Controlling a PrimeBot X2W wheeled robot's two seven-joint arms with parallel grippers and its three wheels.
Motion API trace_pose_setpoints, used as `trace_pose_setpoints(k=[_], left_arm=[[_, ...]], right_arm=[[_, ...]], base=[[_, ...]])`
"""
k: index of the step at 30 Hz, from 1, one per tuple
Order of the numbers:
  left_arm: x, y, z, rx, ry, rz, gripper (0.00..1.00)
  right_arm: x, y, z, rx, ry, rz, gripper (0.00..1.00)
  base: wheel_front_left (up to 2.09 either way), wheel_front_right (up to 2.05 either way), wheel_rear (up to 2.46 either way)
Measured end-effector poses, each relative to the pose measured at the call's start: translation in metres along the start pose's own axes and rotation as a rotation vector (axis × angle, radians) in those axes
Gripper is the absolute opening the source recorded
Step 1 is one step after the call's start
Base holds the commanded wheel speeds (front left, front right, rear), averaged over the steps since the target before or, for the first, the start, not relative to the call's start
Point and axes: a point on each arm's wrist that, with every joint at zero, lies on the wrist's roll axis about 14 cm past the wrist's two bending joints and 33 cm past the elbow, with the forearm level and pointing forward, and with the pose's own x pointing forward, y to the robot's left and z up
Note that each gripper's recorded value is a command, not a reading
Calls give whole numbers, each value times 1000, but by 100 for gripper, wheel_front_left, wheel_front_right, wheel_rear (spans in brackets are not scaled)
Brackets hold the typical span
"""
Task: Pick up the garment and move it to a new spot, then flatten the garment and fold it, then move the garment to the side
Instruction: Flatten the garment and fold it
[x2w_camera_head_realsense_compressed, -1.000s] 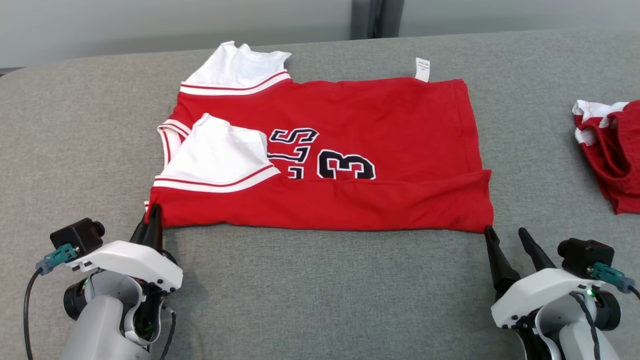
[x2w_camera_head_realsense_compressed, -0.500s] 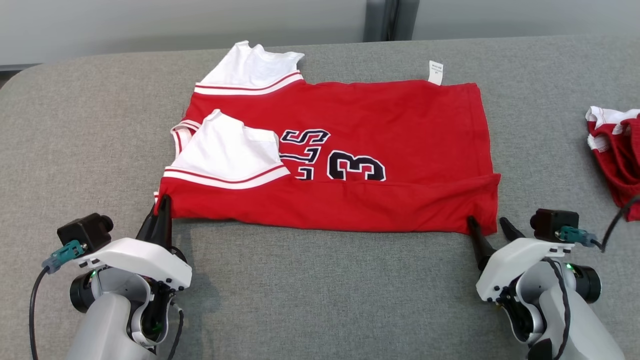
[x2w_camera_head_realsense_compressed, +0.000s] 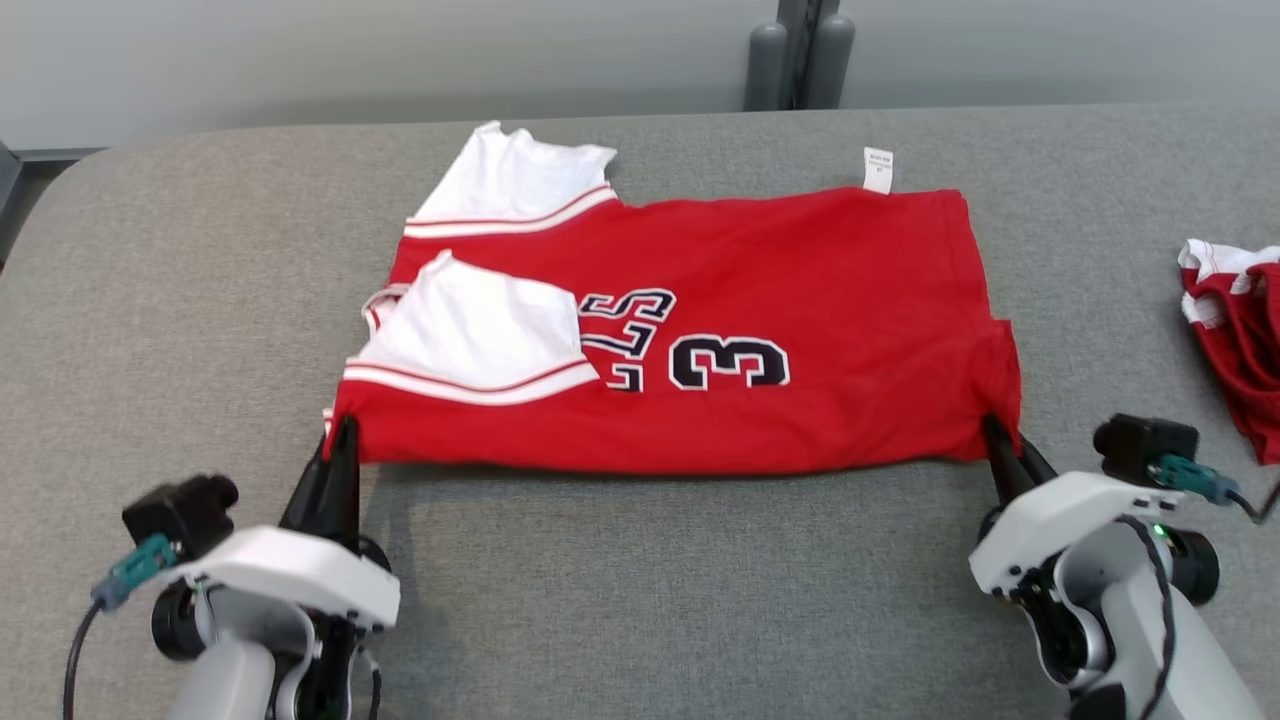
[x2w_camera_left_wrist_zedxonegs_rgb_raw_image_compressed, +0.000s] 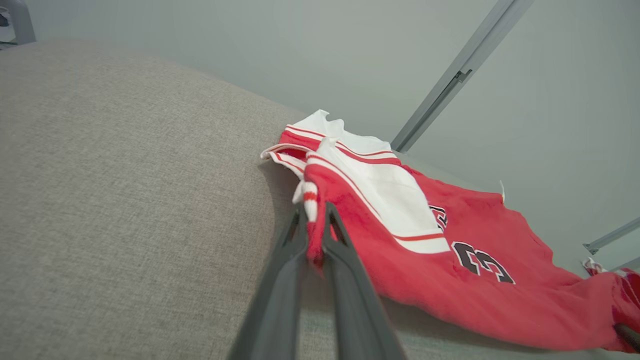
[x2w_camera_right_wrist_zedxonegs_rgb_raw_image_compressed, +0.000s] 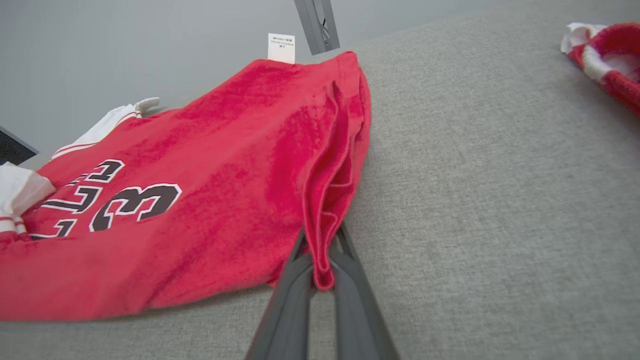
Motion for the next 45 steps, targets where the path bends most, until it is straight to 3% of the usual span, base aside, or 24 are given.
trace_pose_setpoints(k=[9,22,23,24,25,26,27,28,37,45], left_arm=[[-54,1,-26,-42,37,28,0],[-88,5,-57,-83,129,99,0],[-88,7,-58,-80,134,106,0],[-89,8,-60,-77,145,108,0],[-89,9,-61,-74,149,109,0],[-88,9,-61,-72,151,109,27],[-88,9,-61,-71,151,108,56],[-88,10,-60,-70,148,111,97],[-83,21,-35,-18,97,128,100],[-21,-14,13,131,35,-33,100]], right_arm=[[-45,-20,11,55,-14,-27,0],[-94,-37,-30,110,130,-96,0],[-95,-37,-32,112,134,-99,4],[-95,-37,-33,103,136,-100,32],[-96,-38,-34,94,136,-104,52],[-96,-39,-34,86,137,-110,100],[-97,-41,-35,78,139,-115,100],[-98,-42,-35,74,140,-120,100],[-112,-75,-27,42,99,-227,100],[-92,-65,35,-41,-91,-191,100]], base=[[0,0,0],[0,0,0],[0,0,0],[0,0,0],[0,0,0],[0,0,0],[0,0,0],[0,0,0],[0,0,0],[0,0,0]])
